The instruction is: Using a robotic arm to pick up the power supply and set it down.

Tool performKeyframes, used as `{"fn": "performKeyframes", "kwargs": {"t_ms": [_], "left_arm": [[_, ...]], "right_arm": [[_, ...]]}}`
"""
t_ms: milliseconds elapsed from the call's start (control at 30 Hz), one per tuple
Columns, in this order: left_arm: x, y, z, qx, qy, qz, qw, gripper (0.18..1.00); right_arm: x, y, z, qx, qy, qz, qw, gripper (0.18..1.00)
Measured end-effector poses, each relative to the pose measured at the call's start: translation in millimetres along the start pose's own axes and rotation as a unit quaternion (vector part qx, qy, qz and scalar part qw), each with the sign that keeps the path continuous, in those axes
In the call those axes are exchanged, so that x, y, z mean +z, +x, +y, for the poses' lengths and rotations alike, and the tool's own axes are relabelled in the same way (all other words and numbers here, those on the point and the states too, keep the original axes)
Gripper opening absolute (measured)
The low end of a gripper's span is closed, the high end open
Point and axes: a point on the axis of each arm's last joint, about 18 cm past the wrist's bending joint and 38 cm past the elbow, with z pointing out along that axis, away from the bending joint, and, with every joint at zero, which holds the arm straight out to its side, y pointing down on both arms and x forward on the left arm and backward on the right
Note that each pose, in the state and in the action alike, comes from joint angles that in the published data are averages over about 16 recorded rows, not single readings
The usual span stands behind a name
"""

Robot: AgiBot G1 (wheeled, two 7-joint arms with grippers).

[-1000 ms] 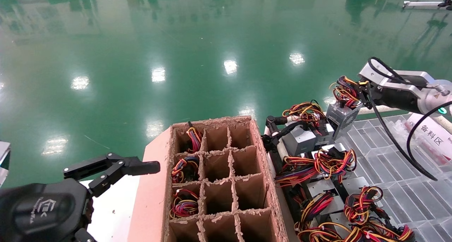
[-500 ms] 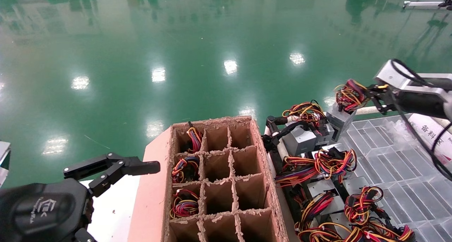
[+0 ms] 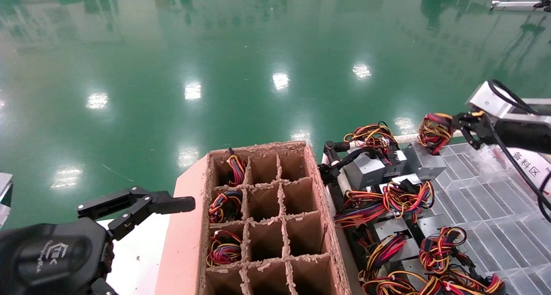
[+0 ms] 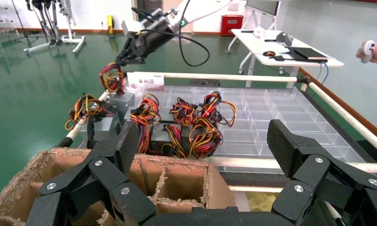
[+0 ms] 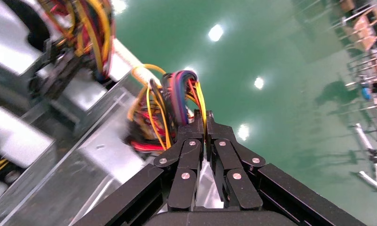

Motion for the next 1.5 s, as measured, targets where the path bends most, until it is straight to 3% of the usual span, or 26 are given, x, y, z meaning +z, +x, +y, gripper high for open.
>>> {"fn": "performKeyframes", "kwargs": {"t_ms": [633, 1133, 1500], "left_arm": [[0.0, 0.0, 0.0, 0.0, 0.0, 0.0, 1.0, 1.001], [-0.1, -0.1, 0.1, 0.0, 0.0, 0.0, 1.0, 1.001], [-0.1, -0.1, 0.1, 0.0, 0.0, 0.0, 1.0, 1.001]], "right_arm": [[30.1, -18.1, -25.2, 0.0, 0.012, 0.013, 1.0, 0.192], [38.0, -32.4, -21.1, -0.002, 0.01, 0.004, 1.0, 0.209], [32.9, -25.7, -22.6, 0.012, 0.017, 0.007, 1.0, 0.316]]}}
